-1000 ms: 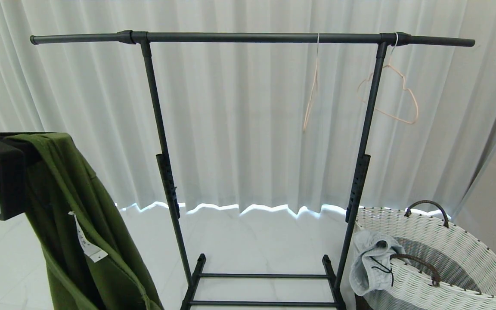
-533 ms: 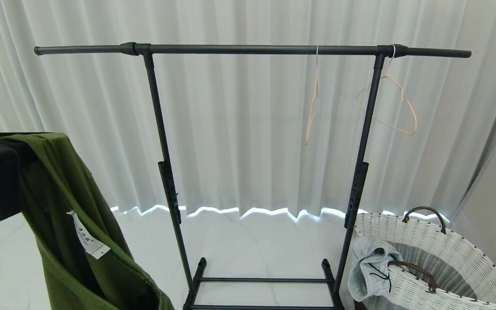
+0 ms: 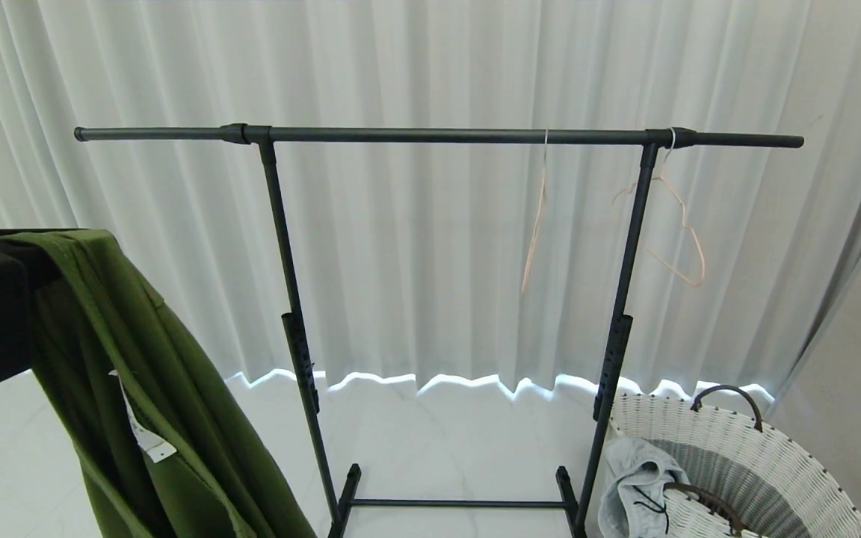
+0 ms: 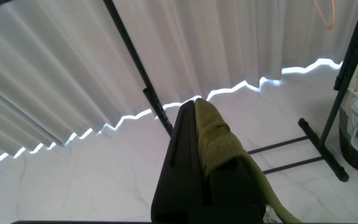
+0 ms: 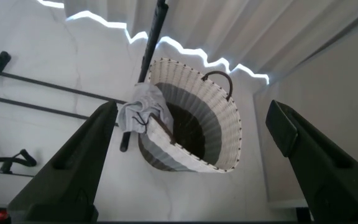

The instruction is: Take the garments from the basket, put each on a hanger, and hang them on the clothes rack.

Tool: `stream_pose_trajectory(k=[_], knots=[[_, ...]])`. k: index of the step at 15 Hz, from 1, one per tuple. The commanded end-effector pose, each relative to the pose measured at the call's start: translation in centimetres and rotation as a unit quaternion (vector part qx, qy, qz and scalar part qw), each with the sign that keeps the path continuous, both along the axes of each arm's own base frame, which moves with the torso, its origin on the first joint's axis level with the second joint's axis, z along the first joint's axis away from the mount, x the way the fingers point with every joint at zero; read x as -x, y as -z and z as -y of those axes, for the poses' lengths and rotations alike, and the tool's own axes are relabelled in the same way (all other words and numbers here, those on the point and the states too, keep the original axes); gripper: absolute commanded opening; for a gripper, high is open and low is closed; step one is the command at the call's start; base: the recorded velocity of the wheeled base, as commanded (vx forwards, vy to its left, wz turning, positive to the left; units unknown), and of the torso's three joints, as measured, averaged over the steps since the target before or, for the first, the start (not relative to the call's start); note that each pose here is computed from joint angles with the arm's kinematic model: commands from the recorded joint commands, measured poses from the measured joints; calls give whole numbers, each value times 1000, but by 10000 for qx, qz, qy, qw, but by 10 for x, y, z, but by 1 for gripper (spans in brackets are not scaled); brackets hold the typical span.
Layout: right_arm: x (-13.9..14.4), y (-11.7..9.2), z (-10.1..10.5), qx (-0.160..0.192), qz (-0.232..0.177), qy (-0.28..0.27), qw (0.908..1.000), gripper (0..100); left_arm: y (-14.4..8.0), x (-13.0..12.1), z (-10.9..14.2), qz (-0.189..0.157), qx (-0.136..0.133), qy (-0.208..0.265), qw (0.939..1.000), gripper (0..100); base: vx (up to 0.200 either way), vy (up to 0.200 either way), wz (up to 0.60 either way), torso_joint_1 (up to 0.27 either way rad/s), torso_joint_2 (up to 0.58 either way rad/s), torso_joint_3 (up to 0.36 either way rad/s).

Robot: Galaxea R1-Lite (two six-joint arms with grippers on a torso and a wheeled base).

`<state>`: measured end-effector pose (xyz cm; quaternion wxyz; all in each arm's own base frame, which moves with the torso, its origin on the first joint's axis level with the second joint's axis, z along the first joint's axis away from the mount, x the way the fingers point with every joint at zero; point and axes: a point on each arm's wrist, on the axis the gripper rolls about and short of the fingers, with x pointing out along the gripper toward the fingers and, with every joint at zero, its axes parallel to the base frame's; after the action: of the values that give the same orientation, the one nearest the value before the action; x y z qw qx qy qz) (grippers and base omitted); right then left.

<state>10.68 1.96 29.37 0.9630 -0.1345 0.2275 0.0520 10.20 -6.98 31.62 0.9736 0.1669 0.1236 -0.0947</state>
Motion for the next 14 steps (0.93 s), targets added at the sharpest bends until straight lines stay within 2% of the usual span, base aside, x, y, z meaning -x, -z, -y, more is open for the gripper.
stream_pose_trajectory(k=[1, 5, 12, 14], knots=[[-1, 1, 0, 10, -32, 3, 10000, 100, 0, -1, 1, -11, -17, 1, 10000, 0, 0, 0, 0, 212, -486, -286], [-3, 1, -1, 19, -53, 10, 10000, 100, -2, -3, 2, 125, -78, 43, 9999, 0, 0, 0, 0, 216, -492, -279], [-5, 2, -1, 44, -88, 42, 9999, 100, -3, -2, 2, 156, -151, 67, 9997, 0, 0, 0, 0, 216, -472, -258], [-5, 2, 0, 50, -88, 84, 9999, 100, -3, -2, 1, 205, -342, 122, 9991, 0, 0, 0, 0, 54, -102, -61]])
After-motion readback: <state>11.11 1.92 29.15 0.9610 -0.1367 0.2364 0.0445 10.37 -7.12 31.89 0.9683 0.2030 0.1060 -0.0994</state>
